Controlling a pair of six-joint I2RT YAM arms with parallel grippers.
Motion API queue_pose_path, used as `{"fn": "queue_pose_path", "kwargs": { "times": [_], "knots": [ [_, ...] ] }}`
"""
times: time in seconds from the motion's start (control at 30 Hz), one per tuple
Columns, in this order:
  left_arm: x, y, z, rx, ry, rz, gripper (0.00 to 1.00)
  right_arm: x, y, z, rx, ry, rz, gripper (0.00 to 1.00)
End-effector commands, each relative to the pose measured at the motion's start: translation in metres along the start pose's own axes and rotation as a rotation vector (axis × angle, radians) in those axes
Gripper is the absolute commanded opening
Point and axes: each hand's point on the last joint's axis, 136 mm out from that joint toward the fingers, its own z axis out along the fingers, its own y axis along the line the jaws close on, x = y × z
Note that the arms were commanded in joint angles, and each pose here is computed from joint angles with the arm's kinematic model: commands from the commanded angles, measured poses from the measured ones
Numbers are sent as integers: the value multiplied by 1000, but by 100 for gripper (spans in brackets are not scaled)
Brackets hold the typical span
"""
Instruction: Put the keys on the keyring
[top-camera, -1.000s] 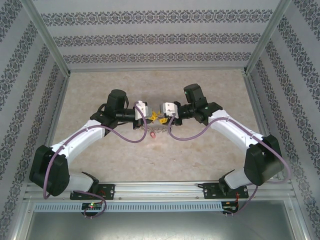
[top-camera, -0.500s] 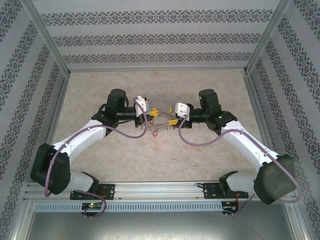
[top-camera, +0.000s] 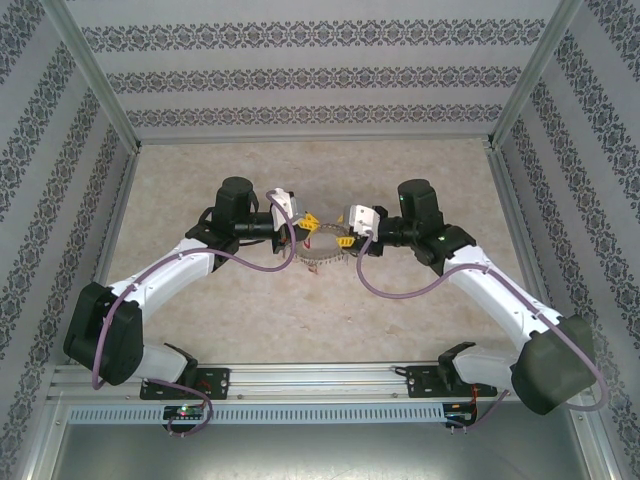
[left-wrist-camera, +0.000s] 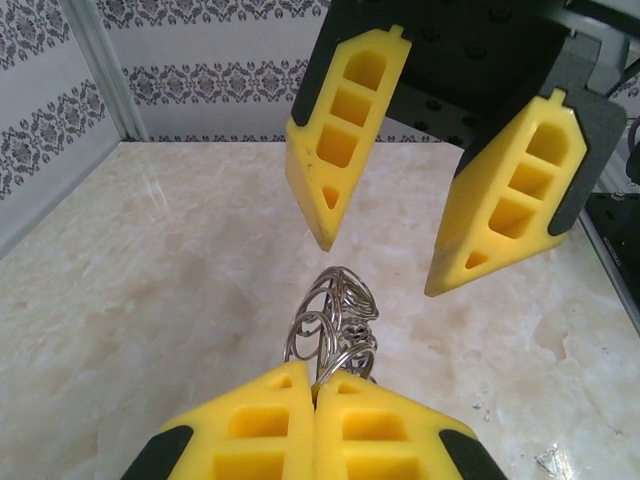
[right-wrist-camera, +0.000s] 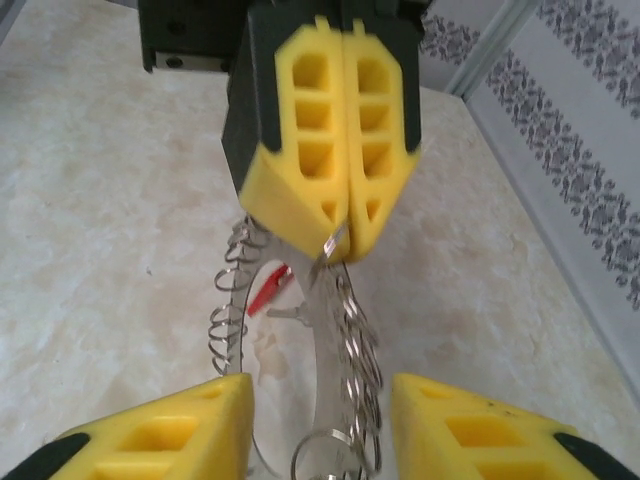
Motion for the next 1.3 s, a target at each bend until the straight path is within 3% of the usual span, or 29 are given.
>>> {"fn": "queue_pose_path", "kwargs": {
  "times": [0.0,0.23,0.6,1.27],
  "knots": [
    [-13,11,0,-41,-36,1,0,-20,1,7,-22,-39,37,33],
    [-11,17,3,-65,-51,-43,0,-16,-1,23,-20,-23,133,30],
    [-9,16,3,-65,-52,-57,0,-7,-17,34,34,6,184,38],
    [-9,22,6,-118,-70,-119,0,-3,-40,56,106,-17,300,23]
  ]
}}
